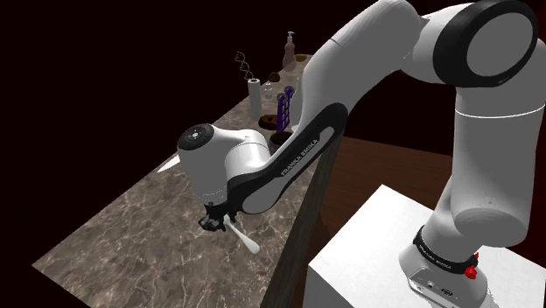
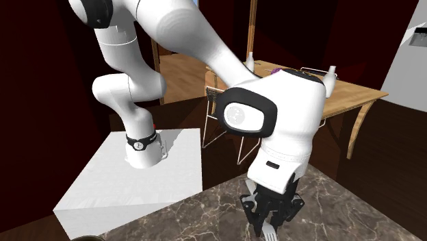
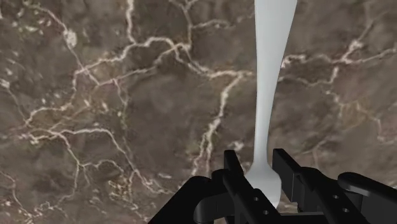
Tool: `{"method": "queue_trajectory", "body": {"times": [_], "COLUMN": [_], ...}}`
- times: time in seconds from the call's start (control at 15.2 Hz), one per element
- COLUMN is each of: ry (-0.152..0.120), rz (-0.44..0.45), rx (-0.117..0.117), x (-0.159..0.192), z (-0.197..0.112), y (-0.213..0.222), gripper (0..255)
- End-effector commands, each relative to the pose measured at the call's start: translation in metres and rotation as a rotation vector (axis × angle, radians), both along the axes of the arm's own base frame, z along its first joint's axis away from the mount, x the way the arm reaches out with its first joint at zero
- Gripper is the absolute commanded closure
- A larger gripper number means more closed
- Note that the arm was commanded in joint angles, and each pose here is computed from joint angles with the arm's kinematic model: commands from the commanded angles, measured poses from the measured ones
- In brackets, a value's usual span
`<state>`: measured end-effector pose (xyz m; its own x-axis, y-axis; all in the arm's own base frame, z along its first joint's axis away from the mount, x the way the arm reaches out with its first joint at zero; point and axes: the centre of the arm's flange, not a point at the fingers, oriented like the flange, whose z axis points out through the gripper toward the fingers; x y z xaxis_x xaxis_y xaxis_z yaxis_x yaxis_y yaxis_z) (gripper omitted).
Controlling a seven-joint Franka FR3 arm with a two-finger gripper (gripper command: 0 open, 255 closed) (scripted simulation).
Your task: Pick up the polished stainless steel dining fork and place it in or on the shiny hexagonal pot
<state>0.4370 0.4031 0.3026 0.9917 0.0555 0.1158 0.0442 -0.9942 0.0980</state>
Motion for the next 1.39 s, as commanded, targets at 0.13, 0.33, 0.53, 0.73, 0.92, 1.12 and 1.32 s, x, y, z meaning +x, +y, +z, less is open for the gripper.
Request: {"method": "queue_trajectory", "body": {"times": [0.13, 0.33, 0.53, 0.73, 0.92, 1.12, 1.32], "ry": [0.000, 0.000, 0.000, 0.000, 0.000, 0.000, 0.000], "rz": [0.000, 0.000, 0.000, 0.000, 0.000, 0.000, 0.000], "rx": [0.000, 0.000, 0.000, 0.000, 0.000, 0.000, 0.000], "x": [0.000, 0.000, 0.000, 0.000, 0.000, 0.000, 0.000], "z": [0.019, 0.034, 0.050, 0.066, 0.082, 0.098, 0.114], "y": [0.000, 0.000, 0.000, 0.000, 0.000, 0.000, 0.000], "gripper": [255, 255, 255, 255, 255, 255, 255]}}
